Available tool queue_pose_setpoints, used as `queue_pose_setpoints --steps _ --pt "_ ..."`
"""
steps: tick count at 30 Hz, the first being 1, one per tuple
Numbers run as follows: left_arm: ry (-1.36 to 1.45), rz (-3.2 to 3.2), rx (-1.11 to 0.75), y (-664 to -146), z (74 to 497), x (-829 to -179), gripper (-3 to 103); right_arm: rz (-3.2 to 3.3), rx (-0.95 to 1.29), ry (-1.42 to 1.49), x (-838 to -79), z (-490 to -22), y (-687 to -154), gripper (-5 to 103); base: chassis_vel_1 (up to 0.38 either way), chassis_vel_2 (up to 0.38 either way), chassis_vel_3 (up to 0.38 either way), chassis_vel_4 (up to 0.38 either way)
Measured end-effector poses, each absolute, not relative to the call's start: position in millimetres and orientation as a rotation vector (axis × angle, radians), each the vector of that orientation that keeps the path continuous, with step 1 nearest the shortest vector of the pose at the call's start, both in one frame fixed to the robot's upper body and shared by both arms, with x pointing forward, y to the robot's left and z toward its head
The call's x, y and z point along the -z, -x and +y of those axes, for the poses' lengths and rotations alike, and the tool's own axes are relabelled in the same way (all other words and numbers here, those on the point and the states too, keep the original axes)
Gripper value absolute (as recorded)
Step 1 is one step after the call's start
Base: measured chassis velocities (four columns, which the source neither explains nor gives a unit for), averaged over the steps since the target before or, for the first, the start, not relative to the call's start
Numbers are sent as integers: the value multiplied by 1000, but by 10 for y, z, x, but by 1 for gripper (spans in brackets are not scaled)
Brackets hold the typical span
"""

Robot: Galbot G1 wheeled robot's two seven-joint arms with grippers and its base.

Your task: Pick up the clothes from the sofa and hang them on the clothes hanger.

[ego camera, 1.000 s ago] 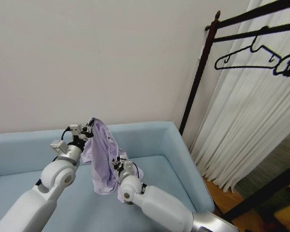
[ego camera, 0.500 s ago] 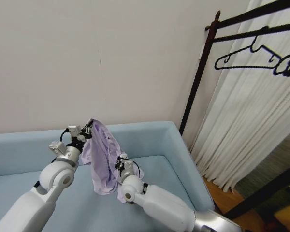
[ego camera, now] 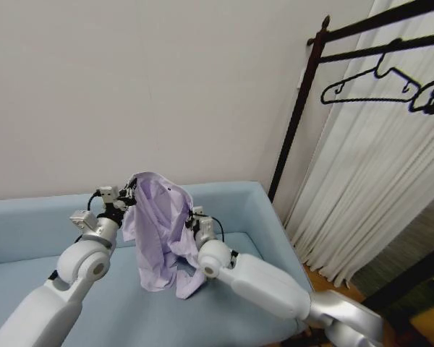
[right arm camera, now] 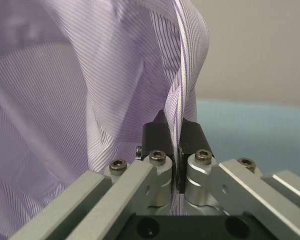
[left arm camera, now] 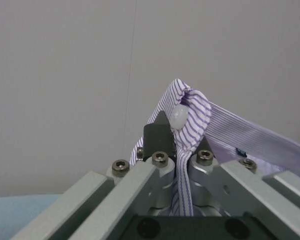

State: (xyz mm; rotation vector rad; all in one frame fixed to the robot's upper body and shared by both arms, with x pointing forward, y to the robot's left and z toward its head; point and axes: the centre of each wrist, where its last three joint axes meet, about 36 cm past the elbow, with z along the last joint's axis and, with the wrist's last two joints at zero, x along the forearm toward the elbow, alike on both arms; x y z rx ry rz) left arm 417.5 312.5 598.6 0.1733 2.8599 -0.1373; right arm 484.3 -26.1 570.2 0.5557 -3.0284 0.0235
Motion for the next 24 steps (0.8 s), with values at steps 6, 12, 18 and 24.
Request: queue_pose_setpoints --steps 6,12,18,24 --pt "-192 2816 125 -4129 3154 -6128 0 -3068 -136 -671 -6140 -510 -4977 1 0 0 0 0" --pt "-209 2769 139 -4099 3154 -6327 0 -3058 -274 -791 -6551 -863 -5115 1 0 0 0 0" --pt "-189 2732 152 -4139 3183 -6494 0 -3051 -399 -847 -6896 -1250 -5239 1 0 0 0 0" --pt "-196 2719 148 -4204 3205 -6640 0 -3092 -433 -860 -7068 -1418 -5261 1 0 0 0 0"
